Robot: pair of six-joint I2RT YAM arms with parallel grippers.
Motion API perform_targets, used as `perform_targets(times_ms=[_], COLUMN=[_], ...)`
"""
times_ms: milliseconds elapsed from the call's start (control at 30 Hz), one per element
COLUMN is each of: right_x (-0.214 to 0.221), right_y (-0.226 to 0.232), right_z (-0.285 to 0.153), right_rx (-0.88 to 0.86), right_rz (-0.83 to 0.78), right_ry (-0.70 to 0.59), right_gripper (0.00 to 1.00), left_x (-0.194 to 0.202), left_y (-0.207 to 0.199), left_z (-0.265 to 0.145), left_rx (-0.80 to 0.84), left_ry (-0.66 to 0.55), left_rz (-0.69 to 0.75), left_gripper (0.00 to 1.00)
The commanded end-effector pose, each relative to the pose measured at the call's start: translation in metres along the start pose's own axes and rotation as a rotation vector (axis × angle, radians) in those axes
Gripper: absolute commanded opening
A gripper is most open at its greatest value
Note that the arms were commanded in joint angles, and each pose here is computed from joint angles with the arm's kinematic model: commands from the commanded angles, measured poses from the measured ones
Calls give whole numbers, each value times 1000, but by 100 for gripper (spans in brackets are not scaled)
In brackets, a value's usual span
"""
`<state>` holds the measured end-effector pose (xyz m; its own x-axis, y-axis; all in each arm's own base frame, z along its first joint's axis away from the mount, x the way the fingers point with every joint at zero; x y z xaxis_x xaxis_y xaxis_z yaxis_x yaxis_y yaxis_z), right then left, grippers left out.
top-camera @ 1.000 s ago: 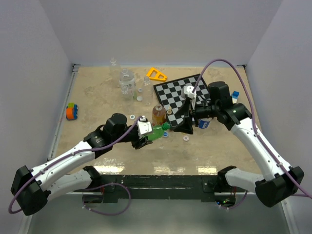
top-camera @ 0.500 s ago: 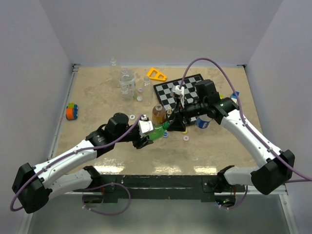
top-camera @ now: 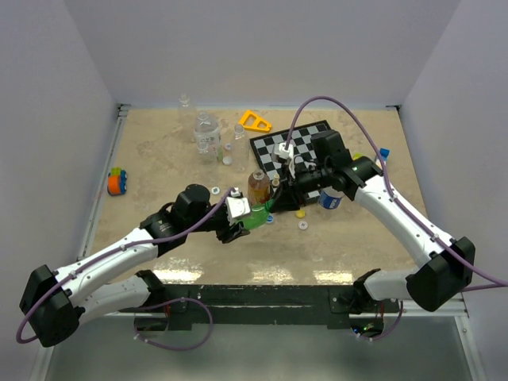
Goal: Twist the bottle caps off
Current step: Unscrew the bottle cap from the plastic bottle.
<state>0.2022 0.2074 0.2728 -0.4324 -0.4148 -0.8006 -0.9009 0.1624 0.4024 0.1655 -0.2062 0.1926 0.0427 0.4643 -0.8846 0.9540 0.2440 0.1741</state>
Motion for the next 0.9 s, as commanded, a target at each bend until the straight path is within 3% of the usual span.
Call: perform_targets(times_ms=[0,233,333,400,600,800,867], right_x=[-6,2,-15,-18,-15,-5,-2], right_y=[11,15,14,9,17,26,28], right_z=[-7,-26,-39,-40,-30,-27,-28], right_rx=[-53,-123,14,47,-72,-111,-108], right_rz=[-169,-827,-1134,-1241,-1266,-1147,-1109], right_ry=[24,115,87,105,26,-25,-37], right_gripper=[0,0,0,0,0,0,5], left_x=[-9,-12,-12,-13,-14,-12,-11], left_y=[3,-2,-4,-5,-6,-6,-6], left_z=[-2,-5,-5,-5,-5,-5,-4], left_rx=[-20,16,32,38,43,46,46], left_ry=[-45,-68,-71,-77,-88,-85,-85], left_rz=[36,51,49,44,39,38,39], left_gripper=[0,0,0,0,0,0,0])
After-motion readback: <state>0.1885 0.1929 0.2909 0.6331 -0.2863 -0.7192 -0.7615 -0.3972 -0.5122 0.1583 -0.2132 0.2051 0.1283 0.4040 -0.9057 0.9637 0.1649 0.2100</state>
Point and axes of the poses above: each gripper's point midway between its finger pads, its own z axis out along the fingers, its own y axis along the line the jaws close on, x = y × z, the point moved 7 cm from there along -z, back along the fingers, and after that the axes turned 6 degrees about z, right-handed, at the moved point
